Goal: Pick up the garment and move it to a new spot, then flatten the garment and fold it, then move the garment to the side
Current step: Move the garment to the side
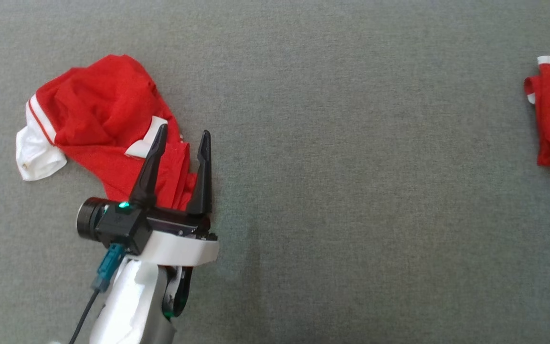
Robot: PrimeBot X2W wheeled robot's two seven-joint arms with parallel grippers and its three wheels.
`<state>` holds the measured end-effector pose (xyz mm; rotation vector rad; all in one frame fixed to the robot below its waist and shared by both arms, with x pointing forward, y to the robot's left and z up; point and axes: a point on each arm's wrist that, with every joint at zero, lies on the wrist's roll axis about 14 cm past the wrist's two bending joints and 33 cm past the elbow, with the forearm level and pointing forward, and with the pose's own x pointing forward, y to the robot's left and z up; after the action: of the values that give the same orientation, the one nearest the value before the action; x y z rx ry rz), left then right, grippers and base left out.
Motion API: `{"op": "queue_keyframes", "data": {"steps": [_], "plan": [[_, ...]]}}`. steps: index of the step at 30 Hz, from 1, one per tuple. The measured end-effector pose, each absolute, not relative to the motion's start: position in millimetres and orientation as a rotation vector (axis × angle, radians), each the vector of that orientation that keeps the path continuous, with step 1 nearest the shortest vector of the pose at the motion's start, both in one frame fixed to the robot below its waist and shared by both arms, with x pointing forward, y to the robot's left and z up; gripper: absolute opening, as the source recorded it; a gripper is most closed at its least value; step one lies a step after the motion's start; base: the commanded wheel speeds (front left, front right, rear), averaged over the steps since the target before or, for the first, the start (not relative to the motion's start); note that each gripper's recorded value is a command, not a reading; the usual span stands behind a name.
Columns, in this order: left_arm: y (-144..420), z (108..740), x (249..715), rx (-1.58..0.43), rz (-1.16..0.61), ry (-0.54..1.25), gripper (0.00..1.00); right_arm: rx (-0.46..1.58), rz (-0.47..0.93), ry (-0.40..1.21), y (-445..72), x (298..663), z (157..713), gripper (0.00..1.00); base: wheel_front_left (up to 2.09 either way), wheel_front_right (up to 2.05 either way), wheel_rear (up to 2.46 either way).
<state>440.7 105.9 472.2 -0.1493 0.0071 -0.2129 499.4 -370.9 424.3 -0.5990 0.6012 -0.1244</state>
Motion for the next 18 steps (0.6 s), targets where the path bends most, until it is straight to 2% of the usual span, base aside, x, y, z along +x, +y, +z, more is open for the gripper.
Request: {"op": "queue_keyframes", "data": {"steps": [1,9,18], "plan": [[105.2,473.1,440.6,-0.149,-0.215,0.005,1.00,-0.605,-0.125,0.579,-369.8,501.3,429.6,1.00,0.00,0.00,0.00],[99.3,491.7,438.4,-0.149,-0.233,-0.041,1.00,-0.573,-0.121,0.376,-346.0,510.9,475.2,1.00,0.00,0.00,0.00],[105.4,520.1,427.5,-0.145,-0.212,-0.111,1.00,-0.395,-0.019,0.035,-261.0,516.5,551.0,1.00,0.00,0.00,0.00]]}}
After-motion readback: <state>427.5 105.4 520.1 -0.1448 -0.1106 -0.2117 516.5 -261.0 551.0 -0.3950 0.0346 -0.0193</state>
